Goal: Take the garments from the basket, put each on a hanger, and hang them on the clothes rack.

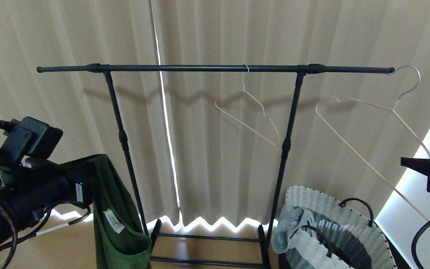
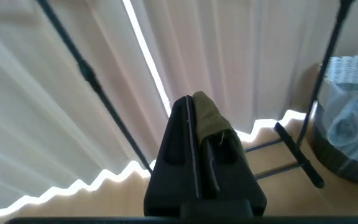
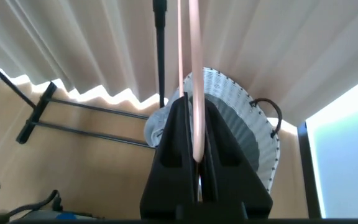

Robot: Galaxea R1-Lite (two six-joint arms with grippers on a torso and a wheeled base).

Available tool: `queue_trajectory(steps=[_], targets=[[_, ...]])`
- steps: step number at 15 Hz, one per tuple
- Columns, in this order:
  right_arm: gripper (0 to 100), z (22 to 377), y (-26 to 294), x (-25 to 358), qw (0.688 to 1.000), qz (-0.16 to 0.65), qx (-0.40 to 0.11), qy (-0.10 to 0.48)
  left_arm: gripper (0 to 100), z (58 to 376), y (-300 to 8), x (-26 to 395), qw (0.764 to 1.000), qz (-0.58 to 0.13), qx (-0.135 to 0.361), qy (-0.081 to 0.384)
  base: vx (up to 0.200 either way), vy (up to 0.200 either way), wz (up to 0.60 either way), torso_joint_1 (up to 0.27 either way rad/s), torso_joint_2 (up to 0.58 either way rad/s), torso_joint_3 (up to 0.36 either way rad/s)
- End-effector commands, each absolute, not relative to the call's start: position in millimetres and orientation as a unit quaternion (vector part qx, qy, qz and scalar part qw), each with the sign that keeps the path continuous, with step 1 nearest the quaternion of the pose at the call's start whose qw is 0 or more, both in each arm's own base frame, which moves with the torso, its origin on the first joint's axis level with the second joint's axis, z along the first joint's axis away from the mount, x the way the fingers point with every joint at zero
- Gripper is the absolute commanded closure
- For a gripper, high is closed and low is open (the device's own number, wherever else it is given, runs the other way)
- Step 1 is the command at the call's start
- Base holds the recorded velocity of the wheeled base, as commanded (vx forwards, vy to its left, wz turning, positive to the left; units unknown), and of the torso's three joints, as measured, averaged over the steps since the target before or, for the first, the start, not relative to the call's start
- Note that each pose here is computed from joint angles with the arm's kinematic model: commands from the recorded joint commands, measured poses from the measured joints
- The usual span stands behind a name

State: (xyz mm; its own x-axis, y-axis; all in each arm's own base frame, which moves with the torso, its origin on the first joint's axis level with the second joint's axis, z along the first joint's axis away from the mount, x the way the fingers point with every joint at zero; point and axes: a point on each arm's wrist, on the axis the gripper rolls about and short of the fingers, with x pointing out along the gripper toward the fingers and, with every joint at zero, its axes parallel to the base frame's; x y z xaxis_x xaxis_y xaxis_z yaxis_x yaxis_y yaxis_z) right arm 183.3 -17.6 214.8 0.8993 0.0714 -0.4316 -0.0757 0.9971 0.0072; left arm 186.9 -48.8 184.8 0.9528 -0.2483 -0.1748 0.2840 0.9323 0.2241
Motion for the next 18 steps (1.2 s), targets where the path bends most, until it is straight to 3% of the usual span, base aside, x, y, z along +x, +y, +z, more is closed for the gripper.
queue_trajectory(steps=[1,6,10,16,18], targets=[[100,216,-13,174,0.976,0.049,-0.007,0.212,100,183,-57,194,0.977,-0.149,0.127,0.080,0.000,0.000,0.00,0.000,0.00,0.000],[100,220,9,151,0.976,0.117,-0.012,0.184,100,195,-80,222,0.980,-0.123,0.136,0.081,0.000,0.000,0.00,0.000,0.00,0.000],[100,215,30,139,0.963,0.190,-0.003,0.189,100,205,-111,241,0.977,-0.151,0.135,0.066,0.000,0.000,0.00,0.000,0.00,0.000],[100,196,50,132,0.915,0.335,0.005,0.226,100,205,-154,279,0.975,-0.169,0.128,0.071,0.000,0.000,0.00,0.000,0.00,0.000],[100,194,60,132,0.899,0.370,-0.001,0.235,100,213,-159,279,0.973,-0.173,0.112,0.107,0.000,0.000,0.00,0.000,0.00,0.000]])
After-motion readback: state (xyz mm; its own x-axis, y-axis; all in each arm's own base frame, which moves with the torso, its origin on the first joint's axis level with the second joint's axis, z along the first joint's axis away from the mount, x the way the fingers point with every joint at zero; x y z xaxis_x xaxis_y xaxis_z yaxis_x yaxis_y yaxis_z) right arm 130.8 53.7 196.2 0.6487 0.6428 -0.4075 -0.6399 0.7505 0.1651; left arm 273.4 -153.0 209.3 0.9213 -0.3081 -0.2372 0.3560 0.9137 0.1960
